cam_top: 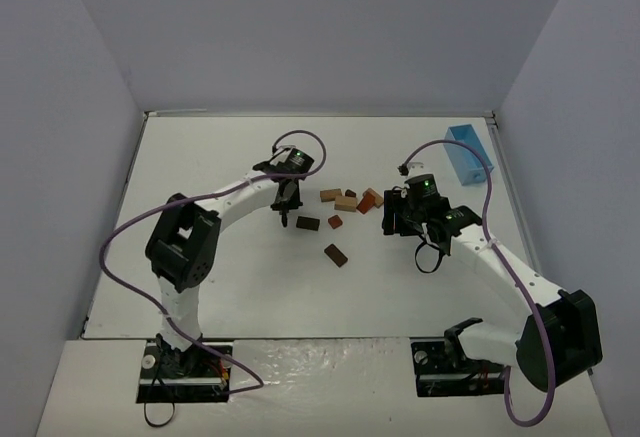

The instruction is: Build the wood block tower

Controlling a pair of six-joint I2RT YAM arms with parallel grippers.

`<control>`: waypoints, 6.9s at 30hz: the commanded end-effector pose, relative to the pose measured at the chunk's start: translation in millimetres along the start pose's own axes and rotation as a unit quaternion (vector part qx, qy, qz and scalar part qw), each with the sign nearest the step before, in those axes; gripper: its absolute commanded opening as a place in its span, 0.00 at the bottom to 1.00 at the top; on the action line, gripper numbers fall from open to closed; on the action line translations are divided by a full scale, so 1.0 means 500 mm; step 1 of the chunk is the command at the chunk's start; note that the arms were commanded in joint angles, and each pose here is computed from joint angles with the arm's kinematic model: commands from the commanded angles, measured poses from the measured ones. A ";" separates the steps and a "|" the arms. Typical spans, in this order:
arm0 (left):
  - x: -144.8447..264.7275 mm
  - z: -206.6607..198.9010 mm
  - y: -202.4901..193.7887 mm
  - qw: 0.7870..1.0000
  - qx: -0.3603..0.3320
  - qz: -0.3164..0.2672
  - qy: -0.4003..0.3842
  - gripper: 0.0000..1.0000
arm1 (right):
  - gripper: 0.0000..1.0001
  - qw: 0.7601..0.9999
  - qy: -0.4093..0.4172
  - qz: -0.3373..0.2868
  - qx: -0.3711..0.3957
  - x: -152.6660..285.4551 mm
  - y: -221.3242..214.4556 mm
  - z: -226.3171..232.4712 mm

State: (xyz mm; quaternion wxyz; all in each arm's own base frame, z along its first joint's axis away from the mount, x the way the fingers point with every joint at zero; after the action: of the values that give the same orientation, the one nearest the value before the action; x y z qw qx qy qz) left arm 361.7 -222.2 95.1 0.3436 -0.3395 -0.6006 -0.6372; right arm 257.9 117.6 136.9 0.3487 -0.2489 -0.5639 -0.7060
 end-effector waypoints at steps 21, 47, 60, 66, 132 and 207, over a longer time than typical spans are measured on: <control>0.073 0.157 -0.083 0.987 0.140 0.000 0.080 0.32 | 0.54 1.000 0.005 0.003 0.014 -0.022 0.018 0.007; 0.037 0.183 -0.068 0.941 -0.275 -0.015 -0.194 0.57 | 0.54 0.999 0.023 -0.020 0.037 -0.003 0.050 0.020; 0.008 0.198 -0.098 0.952 -0.260 0.018 -0.164 0.34 | 0.54 0.998 0.022 -0.022 0.046 -0.001 0.048 0.017; 0.021 0.216 -0.075 0.975 -0.192 -0.005 -0.109 0.02 | 0.54 0.998 0.024 -0.025 0.045 0.002 0.053 0.020; -0.020 0.320 -0.065 0.999 -0.041 0.011 -0.032 0.39 | 0.57 0.997 0.046 -0.042 0.048 0.017 0.073 0.037; 0.402 0.374 -0.067 0.985 0.105 -0.137 0.013 0.80 | 0.00 0.971 0.103 0.057 0.206 -0.131 -0.078 0.380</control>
State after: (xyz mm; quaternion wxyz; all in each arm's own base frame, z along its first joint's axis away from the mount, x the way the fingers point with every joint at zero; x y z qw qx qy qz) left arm 237.9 -46.4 247.4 0.2919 -0.2250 -0.6926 -0.6201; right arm 232.8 278.1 54.1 0.5310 -0.1933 -0.6461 -0.5131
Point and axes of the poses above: each gripper's point midway between its finger pads, its own x axis back along the fingers, its own z axis along the line the jaws close on, y = z × x, the point moved 4 cm from there along x, back along the fingers, and after that the axes turned 7 degrees about -x, right-handed, at the moved point
